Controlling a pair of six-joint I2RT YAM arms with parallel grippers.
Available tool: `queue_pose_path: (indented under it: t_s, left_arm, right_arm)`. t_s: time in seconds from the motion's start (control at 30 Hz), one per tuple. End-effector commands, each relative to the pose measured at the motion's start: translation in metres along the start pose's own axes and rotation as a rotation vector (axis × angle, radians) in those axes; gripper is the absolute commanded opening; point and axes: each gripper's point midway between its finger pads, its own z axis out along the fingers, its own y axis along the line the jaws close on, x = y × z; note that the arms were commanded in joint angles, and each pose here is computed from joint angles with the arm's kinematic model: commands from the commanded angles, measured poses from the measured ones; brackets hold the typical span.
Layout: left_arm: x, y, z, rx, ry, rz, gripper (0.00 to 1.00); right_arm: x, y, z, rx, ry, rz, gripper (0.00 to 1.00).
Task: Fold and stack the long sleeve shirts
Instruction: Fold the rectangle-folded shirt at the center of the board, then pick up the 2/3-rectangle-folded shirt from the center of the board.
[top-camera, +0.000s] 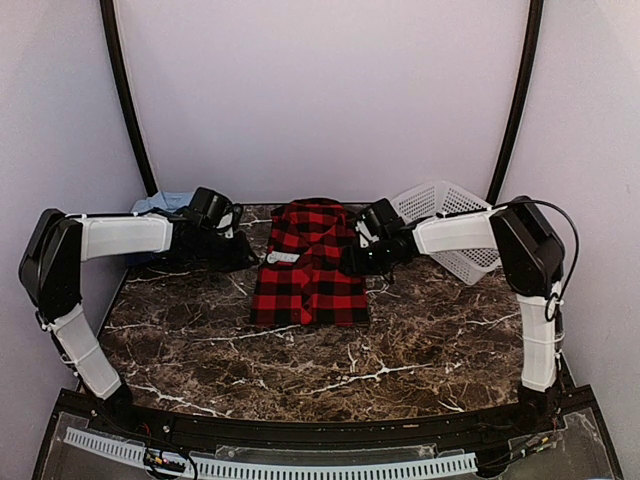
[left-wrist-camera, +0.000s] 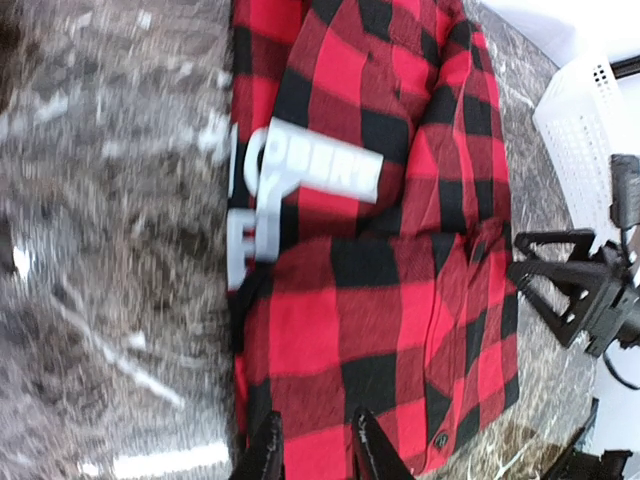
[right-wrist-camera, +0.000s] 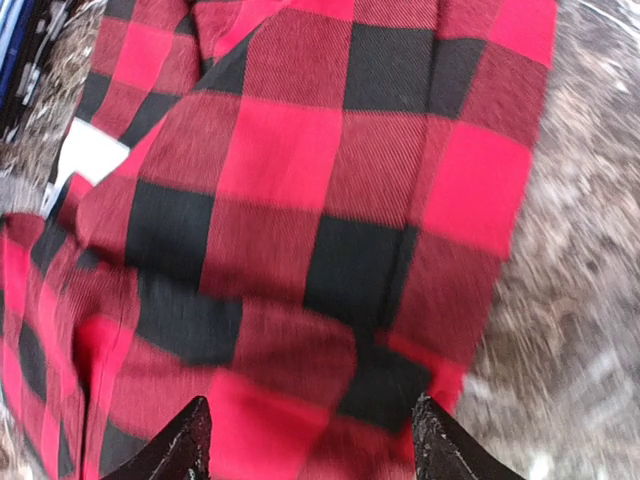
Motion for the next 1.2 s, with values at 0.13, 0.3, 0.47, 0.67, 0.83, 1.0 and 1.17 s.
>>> queue_pose_path:
  t_s: [0.13, 0.3, 0.47, 0.67, 0.83, 1.0, 1.17]
  left_arm:
    - [0.067, 0.017, -0.015, 0.069, 0.122, -0.084, 0.24]
    - [0.097, 0.028, -0.012, 0.076, 0.187, -0.102, 0.24]
    - [0.119, 0.034, -0.01, 0.076, 0.235, -0.107, 0.24]
    - [0.129, 0.039, -0.01, 0.056, 0.255, -0.108, 0.24]
    - [0.132, 0.041, -0.01, 0.052, 0.259, -0.111, 0.24]
    - [0.134, 0.041, -0.01, 0.055, 0.263, -0.11, 0.24]
    - [0.136, 0.039, -0.009, 0.059, 0.267, -0.102, 0.24]
  right_arm:
    - [0.021, 0.004, -0.053, -0.029, -0.007, 0.004, 0.67]
    - [0.06, -0.002, -0.071, -0.007, 0.041, 0.013, 0.62]
    - [0.098, -0.002, -0.081, -0.031, 0.091, 0.044, 0.51]
    - [0.118, 0.01, -0.078, -0.067, 0.124, 0.066, 0.44]
    - [0.124, 0.013, -0.075, -0.076, 0.128, 0.08, 0.43]
    - [0.127, 0.02, -0.073, -0.082, 0.132, 0.074, 0.42]
    - [0.136, 0.022, -0.069, -0.073, 0.151, 0.07, 0.37]
